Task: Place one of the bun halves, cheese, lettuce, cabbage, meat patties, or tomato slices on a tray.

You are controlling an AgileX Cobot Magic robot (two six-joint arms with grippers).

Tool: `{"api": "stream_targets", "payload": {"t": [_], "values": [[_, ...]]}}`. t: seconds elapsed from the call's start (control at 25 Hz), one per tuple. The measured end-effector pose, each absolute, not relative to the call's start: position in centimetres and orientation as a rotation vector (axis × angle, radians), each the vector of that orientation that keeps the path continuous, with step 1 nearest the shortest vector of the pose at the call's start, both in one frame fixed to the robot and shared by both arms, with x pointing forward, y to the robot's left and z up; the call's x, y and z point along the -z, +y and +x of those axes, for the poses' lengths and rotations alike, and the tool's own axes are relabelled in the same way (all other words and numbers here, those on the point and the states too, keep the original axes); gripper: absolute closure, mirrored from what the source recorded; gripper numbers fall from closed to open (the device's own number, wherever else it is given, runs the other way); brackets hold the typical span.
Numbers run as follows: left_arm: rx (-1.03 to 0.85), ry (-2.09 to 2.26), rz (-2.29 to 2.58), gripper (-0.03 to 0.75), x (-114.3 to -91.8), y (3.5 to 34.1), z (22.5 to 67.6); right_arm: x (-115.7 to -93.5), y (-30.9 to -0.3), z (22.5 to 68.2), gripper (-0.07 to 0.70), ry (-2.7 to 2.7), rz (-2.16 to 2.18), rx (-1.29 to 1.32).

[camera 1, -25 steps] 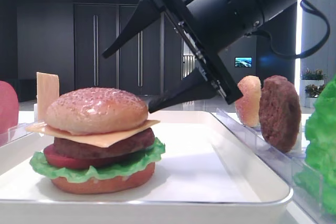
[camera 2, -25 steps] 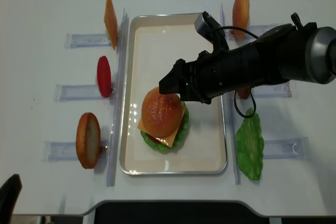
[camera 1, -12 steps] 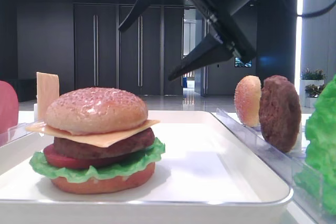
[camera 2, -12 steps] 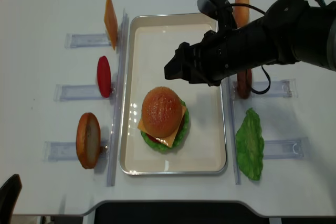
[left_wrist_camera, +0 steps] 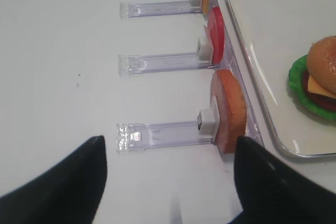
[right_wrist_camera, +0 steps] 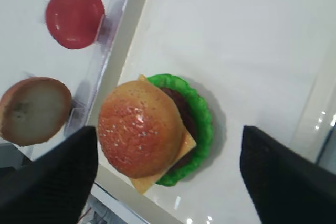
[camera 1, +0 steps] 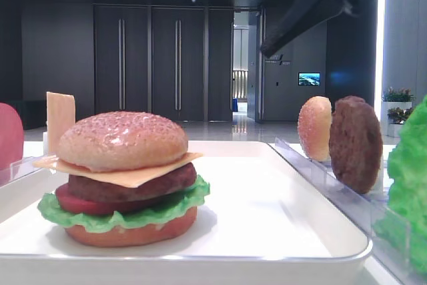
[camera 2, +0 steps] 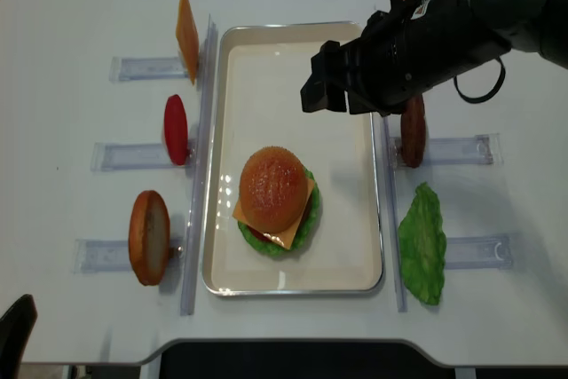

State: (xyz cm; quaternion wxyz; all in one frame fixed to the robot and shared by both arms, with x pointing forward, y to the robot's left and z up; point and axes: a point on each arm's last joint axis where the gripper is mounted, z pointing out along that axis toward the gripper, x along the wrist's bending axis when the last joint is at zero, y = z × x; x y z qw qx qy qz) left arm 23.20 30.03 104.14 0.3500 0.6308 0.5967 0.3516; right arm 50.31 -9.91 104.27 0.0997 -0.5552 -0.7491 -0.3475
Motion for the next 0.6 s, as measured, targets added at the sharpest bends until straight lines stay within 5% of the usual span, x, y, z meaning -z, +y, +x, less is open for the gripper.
{"api": "stream_targets", "payload": {"t": [0.6], "values": [[-0.911,1.546,1.634,0.139,-104.1,30.0,23.2,-107.9,-13.0,50.7,0.100,-2.517,-1.760,0.570]]}}
